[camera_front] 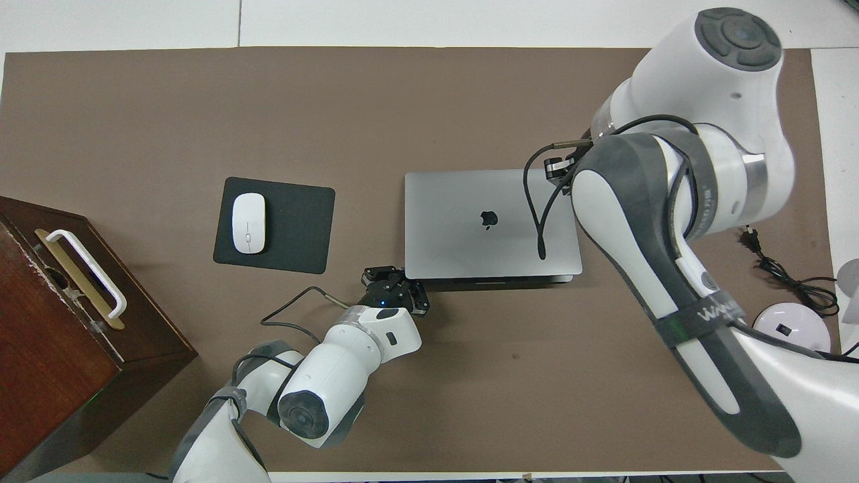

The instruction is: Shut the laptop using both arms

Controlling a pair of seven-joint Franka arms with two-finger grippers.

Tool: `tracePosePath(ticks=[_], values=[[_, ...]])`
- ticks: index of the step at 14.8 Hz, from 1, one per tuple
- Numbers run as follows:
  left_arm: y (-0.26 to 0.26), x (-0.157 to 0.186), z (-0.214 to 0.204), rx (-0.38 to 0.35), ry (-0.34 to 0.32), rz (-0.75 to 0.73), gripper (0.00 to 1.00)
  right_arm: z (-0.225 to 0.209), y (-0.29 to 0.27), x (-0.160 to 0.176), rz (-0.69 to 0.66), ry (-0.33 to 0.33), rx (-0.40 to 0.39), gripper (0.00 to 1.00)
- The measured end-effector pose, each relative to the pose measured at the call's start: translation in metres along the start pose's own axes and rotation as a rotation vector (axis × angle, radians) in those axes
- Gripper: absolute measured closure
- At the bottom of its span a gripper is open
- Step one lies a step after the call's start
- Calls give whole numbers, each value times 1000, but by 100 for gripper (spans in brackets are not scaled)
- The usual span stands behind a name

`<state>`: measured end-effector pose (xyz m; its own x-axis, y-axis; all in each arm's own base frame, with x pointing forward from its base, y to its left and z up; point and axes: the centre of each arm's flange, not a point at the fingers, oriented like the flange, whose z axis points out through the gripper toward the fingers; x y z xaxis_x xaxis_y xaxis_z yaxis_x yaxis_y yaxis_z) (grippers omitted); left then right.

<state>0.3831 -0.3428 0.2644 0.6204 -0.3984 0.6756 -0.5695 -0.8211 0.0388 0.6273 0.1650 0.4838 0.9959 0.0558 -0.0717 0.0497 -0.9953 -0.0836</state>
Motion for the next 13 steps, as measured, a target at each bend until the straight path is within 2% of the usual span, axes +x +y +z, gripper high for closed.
tracePosePath(ticks=[3, 7, 10, 13], values=[[-3, -1, -3, 4, -3, -41, 99, -49, 25, -19, 12, 31, -56, 99], [-3, 4, -16, -2, -13, -113, 99, -101, 83, -43, -8, 55, -89, 99], [0, 23, -37, -19, -73, -170, 99, -130, 125, -63, -17, 57, -120, 99], [3, 41, -67, -41, -161, -190, 99, -151, 147, -80, -20, 62, -158, 99]])
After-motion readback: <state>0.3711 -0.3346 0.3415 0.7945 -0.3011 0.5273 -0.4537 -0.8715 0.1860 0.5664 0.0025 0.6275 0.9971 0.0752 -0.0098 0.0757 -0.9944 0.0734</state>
